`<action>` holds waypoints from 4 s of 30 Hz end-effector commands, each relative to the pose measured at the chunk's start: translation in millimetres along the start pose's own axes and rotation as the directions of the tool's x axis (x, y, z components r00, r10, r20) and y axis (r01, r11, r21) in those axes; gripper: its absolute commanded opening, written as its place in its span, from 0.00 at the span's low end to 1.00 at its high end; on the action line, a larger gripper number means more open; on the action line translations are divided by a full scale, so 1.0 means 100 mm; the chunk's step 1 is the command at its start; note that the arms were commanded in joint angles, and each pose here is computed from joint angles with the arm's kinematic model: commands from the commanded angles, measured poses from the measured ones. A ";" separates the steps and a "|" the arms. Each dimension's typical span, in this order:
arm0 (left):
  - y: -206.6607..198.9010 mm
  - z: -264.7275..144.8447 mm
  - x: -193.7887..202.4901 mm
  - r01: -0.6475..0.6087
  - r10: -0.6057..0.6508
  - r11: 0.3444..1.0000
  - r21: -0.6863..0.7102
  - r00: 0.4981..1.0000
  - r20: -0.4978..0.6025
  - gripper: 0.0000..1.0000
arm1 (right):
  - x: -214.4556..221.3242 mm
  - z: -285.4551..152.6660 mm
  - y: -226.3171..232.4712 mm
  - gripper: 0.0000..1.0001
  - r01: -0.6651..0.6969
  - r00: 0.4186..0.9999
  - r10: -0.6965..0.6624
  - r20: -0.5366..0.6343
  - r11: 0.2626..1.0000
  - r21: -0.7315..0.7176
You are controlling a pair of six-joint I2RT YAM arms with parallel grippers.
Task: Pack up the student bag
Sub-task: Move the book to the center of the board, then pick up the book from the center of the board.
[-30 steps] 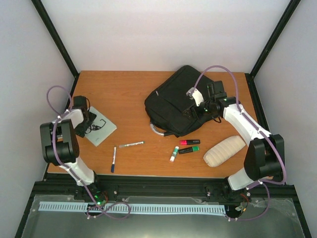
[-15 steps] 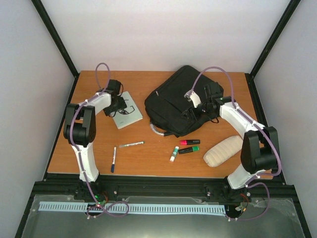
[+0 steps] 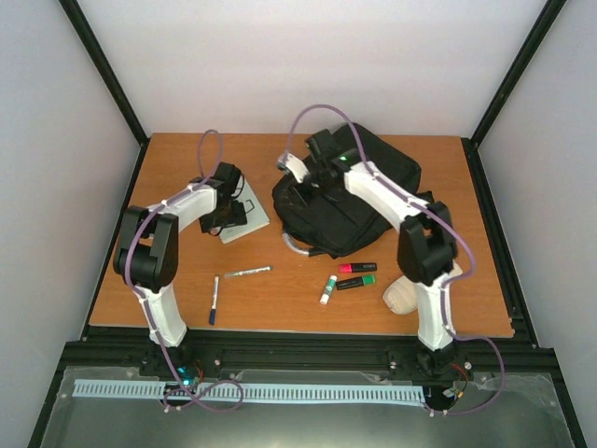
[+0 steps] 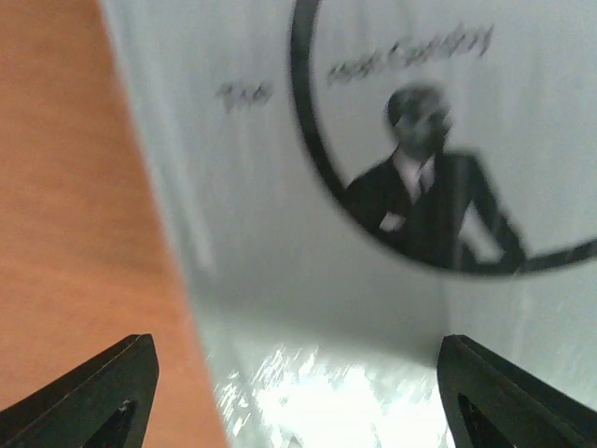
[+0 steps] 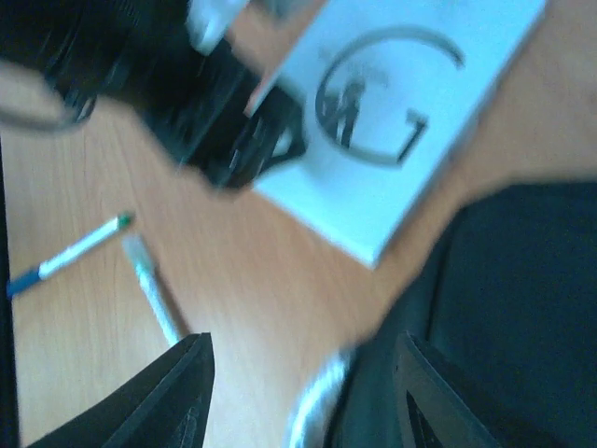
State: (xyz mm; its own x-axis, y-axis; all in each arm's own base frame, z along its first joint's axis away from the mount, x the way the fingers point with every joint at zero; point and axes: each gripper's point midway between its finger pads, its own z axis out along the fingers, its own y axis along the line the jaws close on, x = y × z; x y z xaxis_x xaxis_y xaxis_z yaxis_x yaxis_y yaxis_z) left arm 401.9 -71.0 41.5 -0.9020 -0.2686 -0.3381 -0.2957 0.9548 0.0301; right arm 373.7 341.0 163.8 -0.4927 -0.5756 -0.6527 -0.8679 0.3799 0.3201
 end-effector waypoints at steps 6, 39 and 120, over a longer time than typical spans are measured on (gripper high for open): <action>0.33 -0.78 -0.16 0.215 -0.238 0.950 0.225 0.968 0.076 0.98 | -0.66 0.89 -0.25 0.64 -0.094 0.995 0.093 0.018 0.995 0.038; -0.02 0.38 -0.45 0.573 -0.413 0.523 0.631 0.818 -0.401 0.89 | 0.34 2.08 -0.48 0.62 -0.213 0.954 0.227 -0.195 0.973 0.092; -1.26 -2.92 0.71 -0.383 0.156 0.148 0.912 0.919 0.361 0.01 | -0.08 -1.50 0.45 0.80 -0.017 0.965 0.046 0.260 0.994 -0.111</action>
State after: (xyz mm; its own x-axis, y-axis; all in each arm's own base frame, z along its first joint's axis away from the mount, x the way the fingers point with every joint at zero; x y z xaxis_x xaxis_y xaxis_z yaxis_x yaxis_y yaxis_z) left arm 304.1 -211.2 220.0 -0.8782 -0.2078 -0.4308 0.2738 0.5202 -0.8090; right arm 350.0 252.6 267.5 -0.5832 -0.3382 -0.7386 -0.7956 0.4211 0.4354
